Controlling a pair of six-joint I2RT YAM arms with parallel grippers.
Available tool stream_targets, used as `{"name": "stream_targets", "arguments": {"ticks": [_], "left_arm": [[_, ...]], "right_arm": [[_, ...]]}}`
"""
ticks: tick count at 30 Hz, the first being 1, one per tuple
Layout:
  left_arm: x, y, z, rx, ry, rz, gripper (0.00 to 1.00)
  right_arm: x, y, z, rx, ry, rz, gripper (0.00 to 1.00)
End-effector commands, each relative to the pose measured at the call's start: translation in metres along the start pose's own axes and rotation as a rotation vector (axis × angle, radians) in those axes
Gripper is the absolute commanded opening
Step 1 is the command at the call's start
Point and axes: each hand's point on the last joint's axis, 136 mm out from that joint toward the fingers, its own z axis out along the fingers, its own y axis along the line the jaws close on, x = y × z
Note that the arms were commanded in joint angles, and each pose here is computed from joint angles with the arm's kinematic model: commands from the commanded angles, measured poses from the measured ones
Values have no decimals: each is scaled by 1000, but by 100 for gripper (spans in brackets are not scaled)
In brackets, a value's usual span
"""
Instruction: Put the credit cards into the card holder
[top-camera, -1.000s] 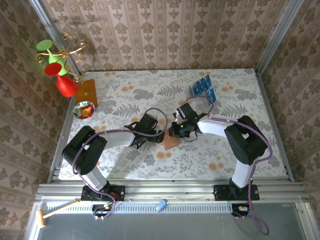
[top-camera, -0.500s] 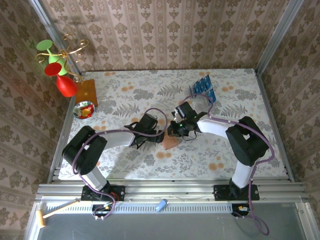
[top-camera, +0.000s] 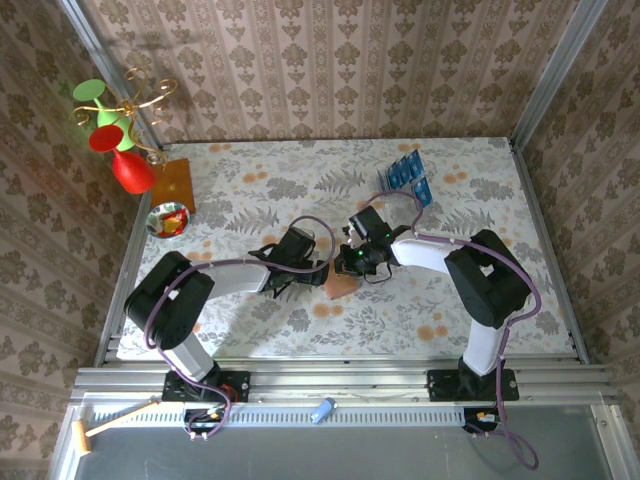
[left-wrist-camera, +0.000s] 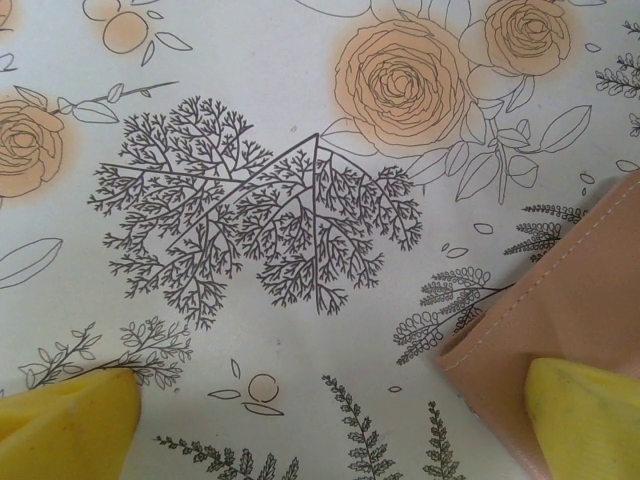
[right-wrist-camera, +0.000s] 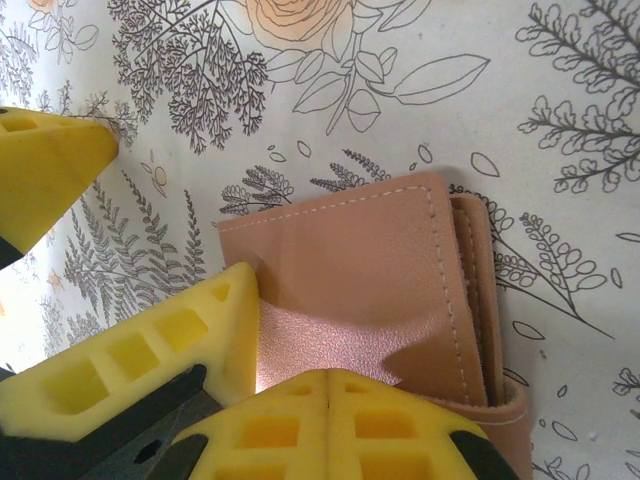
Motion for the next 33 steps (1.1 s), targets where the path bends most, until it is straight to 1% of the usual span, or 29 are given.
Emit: {"name": "stream_targets", "arguments": {"ticks": [1,7,11,16,22,33], "left_arm": [[34,1,12,4,101,21,100],[33,0,12,6,98,22,100],[33,0,11,7,98,21,100],[33,0,11,8,97,21,100],[32,-1,11,9,99,23,100],[31,-1,11,10,98,25,100]], "right_arm": [[5,-14,8,40,9,5,0],[6,-24,11,48,6,24,0],[3,-16,5,13,-7,19,0],[-8,-2,-13,-28,-53,16,0],[-18,6,-25,-45,-87,15,0],[-17,-4,-6,-37,-59,40,0]]}}
